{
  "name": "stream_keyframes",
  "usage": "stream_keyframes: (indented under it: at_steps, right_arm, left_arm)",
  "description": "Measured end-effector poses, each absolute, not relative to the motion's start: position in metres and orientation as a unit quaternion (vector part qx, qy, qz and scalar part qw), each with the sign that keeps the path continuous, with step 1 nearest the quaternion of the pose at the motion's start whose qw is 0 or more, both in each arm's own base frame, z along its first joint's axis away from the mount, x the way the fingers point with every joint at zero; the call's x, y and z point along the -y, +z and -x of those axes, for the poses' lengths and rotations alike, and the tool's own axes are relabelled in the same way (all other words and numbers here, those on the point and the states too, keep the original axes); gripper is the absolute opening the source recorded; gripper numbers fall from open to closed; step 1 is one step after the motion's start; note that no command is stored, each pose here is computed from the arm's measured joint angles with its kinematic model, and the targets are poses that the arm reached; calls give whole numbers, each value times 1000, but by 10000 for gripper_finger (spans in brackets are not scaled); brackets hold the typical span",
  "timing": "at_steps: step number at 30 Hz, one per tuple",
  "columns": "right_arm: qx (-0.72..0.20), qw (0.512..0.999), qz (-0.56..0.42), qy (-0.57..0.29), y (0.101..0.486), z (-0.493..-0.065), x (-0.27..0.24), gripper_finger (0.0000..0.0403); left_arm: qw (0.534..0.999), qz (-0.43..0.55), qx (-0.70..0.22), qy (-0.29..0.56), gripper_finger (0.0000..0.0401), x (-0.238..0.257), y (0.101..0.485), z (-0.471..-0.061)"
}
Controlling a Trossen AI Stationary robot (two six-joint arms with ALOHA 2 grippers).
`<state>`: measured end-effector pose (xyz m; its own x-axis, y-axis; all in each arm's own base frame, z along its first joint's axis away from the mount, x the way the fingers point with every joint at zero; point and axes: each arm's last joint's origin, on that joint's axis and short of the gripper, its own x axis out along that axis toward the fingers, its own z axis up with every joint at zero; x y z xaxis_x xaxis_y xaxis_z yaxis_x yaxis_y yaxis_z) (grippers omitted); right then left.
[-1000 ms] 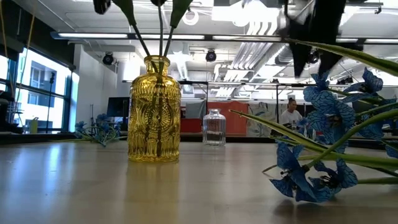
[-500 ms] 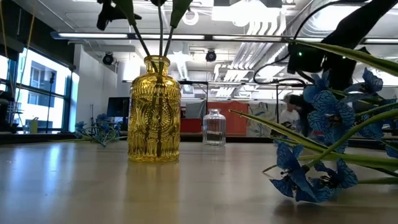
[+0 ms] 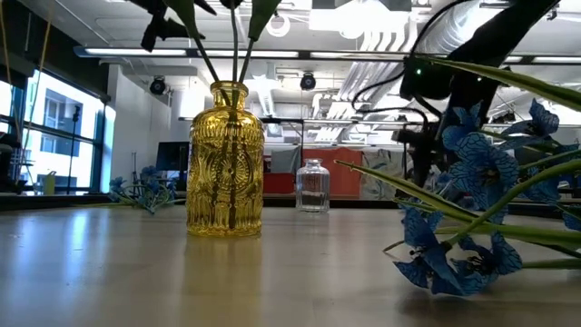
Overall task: Sort flowers into vase by color
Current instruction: Put the top right blue flowers into the transparent vase
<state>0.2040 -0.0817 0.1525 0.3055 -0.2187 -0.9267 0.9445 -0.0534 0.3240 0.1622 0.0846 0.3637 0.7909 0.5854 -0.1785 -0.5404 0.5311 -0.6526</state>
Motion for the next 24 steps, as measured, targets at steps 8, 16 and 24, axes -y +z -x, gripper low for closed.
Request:
stream_keyframes:
  at_steps: [8, 16, 24]
  right_arm:
    - [-331, 533, -578, -522, 138, -222, 88, 252]
    - [-356, 467, -550, -594, 132, -243, 101, 251]
    - [-405, 471, -493, -609, 121, -252, 101, 131]
  left_arm:
    - [887, 347, 20, 303, 225, -95, 364, -157]
    - [910, 319, -3, 266, 225, -108, 364, -148]
    - [923, 304, -15, 235, 225, -114, 365, -135]
